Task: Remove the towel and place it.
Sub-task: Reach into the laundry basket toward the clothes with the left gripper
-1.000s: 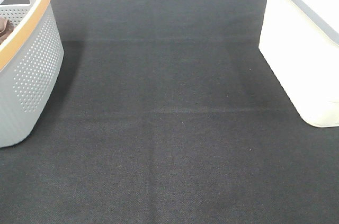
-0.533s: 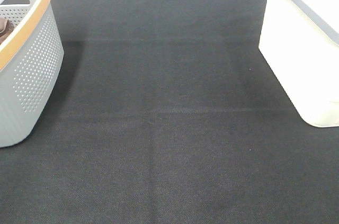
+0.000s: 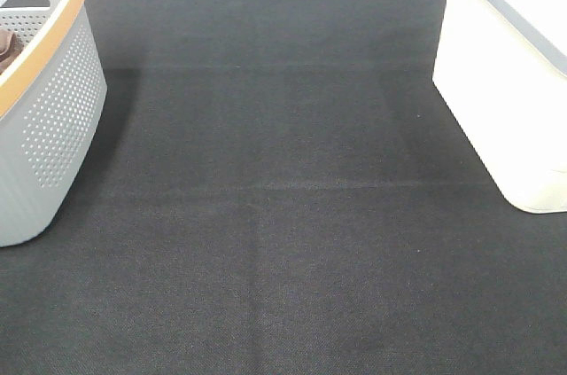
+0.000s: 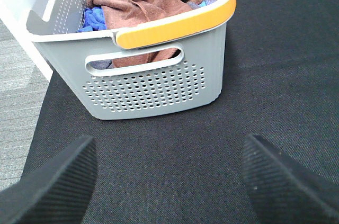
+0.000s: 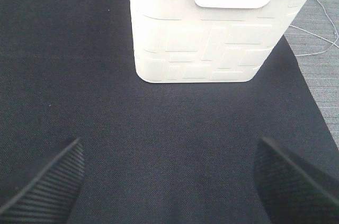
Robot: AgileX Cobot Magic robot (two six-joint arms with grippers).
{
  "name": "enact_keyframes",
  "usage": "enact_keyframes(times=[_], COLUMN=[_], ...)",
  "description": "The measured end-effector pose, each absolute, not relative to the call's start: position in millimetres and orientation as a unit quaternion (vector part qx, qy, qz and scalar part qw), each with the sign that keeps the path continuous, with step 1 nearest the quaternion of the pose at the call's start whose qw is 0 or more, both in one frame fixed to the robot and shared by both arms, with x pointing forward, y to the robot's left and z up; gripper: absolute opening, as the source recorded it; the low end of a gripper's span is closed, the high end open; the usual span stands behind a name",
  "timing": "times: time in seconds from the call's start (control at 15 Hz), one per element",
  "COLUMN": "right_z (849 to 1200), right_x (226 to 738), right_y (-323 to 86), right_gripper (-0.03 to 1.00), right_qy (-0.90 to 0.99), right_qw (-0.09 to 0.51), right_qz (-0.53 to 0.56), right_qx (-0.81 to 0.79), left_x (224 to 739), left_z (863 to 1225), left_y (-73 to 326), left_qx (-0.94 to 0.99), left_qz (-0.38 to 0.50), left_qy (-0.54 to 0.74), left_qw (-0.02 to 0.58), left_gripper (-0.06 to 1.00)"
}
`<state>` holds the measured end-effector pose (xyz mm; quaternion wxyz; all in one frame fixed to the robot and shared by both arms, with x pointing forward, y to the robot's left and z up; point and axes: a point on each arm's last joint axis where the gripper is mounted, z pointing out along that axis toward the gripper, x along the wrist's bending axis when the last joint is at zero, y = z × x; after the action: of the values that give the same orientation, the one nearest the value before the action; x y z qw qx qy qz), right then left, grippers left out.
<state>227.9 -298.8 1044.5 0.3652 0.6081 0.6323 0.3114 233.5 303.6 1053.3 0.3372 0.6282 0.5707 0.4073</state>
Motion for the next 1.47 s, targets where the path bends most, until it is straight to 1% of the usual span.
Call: enact_keyframes(times=[1.47], right_z=[1044.5], right_x=[227.9], right_y=[-298.8], right_gripper=[0.82], right_qy=[0.632], right_qw=[0.365], right_qz=[0.311], right_qx=[0.608], left_x=[233.5], left_z=[1053.3], left_y=[303.6], left_qx=[0.628], left_qz=[0.407], left_qy=[0.571], left_qw=[0.337], left_gripper=[0.73])
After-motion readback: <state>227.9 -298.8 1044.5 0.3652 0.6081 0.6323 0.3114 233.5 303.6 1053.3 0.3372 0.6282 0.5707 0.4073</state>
